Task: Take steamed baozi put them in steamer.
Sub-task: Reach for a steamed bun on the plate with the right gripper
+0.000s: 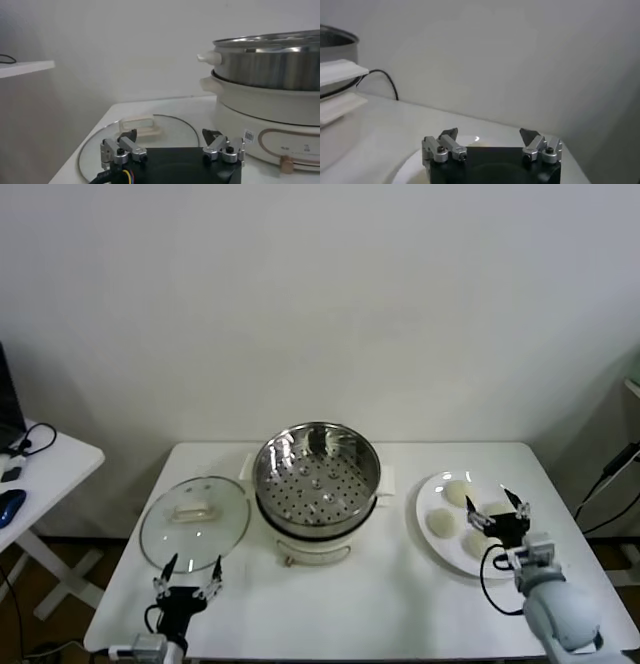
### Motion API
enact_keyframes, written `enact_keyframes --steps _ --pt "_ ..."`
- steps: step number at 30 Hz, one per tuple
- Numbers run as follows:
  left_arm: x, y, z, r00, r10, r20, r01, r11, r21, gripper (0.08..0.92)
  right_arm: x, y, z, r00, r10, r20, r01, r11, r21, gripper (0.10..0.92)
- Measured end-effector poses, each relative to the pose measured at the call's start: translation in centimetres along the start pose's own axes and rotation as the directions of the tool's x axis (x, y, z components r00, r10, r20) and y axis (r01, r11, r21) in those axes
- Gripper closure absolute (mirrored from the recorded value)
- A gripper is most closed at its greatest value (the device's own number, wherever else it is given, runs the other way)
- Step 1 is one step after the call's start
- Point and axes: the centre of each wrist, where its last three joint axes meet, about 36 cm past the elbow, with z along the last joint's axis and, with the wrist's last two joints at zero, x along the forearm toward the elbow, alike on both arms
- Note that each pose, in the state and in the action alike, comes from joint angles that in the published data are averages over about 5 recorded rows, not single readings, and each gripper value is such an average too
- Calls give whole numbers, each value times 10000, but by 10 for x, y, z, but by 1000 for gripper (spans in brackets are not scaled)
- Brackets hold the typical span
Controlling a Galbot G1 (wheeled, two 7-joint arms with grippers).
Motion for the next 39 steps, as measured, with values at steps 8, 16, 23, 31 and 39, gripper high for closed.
enact_keyframes --steps 8,16,23,31,39 --pt "-3 0 3 10000 53 25 -53 10000 -68 177 -25 -52 -45 9789 -1650 -1209 1938 9372 2900 200" --pt "-5 2 3 9999 82 87 -81 9999 -107 177 -53 -98 -95 9082 -3123 -2786 4148 7603 4999 200" --pt "-5 3 2 9998 152 129 -151 9998 -107 177 -79 -129 -130 8065 -3946 -4403 5904 5766 5648 200" --pt "-4 7 -1 9997 99 236 -97 9999 -100 177 -117 -135 -148 6755 -3983 -6205 7369 3940 5493 200" --pt "-5 8 -1 9996 11 265 -10 10000 -39 177 -151 -138 -163 6205 -3558 -6989 7830 3298 5273 200"
